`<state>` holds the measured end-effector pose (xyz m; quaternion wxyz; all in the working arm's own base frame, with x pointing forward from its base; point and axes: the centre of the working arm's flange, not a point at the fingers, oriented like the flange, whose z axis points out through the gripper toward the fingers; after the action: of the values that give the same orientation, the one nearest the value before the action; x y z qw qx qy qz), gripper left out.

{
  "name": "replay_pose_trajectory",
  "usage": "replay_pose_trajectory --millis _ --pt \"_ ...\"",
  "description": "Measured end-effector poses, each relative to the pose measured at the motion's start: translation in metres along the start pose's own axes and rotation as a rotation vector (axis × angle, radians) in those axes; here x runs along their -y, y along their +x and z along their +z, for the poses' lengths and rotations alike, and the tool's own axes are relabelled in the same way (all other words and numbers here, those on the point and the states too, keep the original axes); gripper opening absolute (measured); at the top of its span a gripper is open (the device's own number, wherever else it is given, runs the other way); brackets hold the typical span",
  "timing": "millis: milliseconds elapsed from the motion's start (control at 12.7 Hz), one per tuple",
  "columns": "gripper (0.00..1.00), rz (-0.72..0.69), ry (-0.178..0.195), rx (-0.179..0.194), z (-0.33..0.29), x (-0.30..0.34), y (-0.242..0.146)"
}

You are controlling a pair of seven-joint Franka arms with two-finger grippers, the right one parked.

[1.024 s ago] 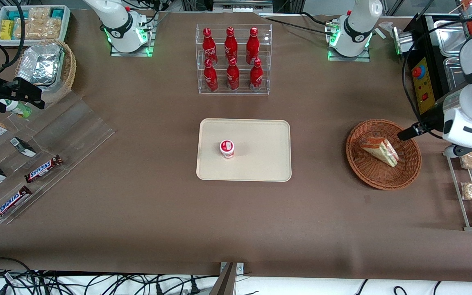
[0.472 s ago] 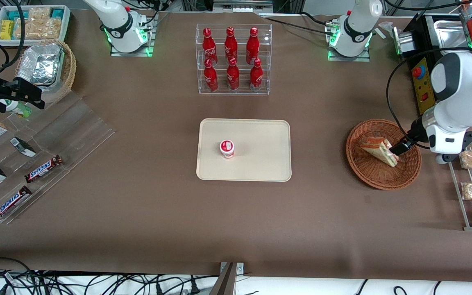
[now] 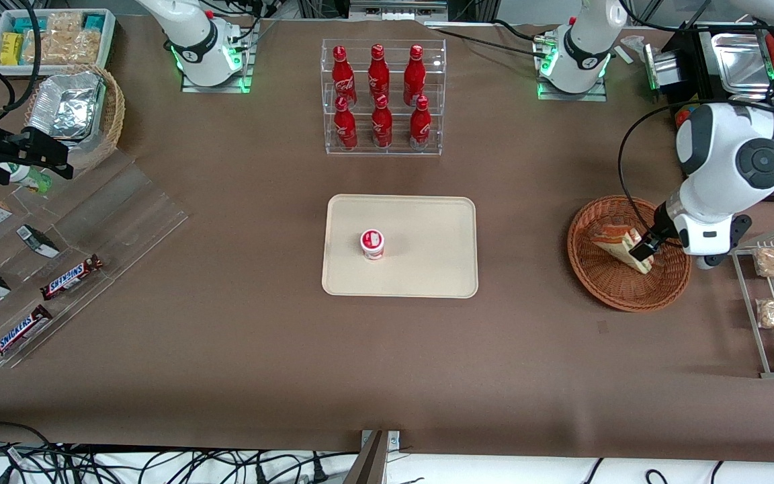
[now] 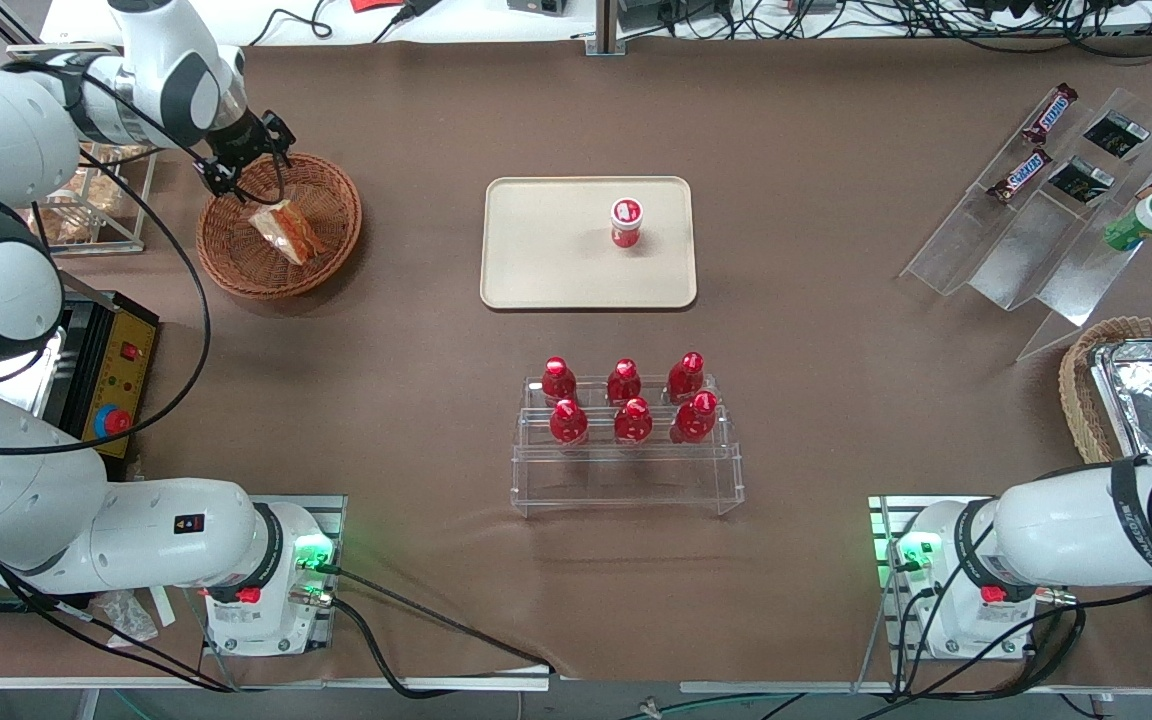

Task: Place sandwich from basket to tray
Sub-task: 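Move the left gripper over the wrapped sandwich in the wicker basket, then lower the left gripper and close it on the wrapped sandwich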

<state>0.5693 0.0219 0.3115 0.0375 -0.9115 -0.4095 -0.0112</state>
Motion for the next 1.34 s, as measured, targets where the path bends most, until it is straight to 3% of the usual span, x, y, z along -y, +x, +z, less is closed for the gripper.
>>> replay_pose_trajectory --millis 394,945,1339 --pt "1.0 -0.022 0.048 -0.048 0.045 -0.007 -0.006" --pt "1.0 -0.017 0.029 -0.045 0.08 0.0 -0.024" --pt "0.44 0.057 0.054 -0.034 0.084 0.003 -0.025"
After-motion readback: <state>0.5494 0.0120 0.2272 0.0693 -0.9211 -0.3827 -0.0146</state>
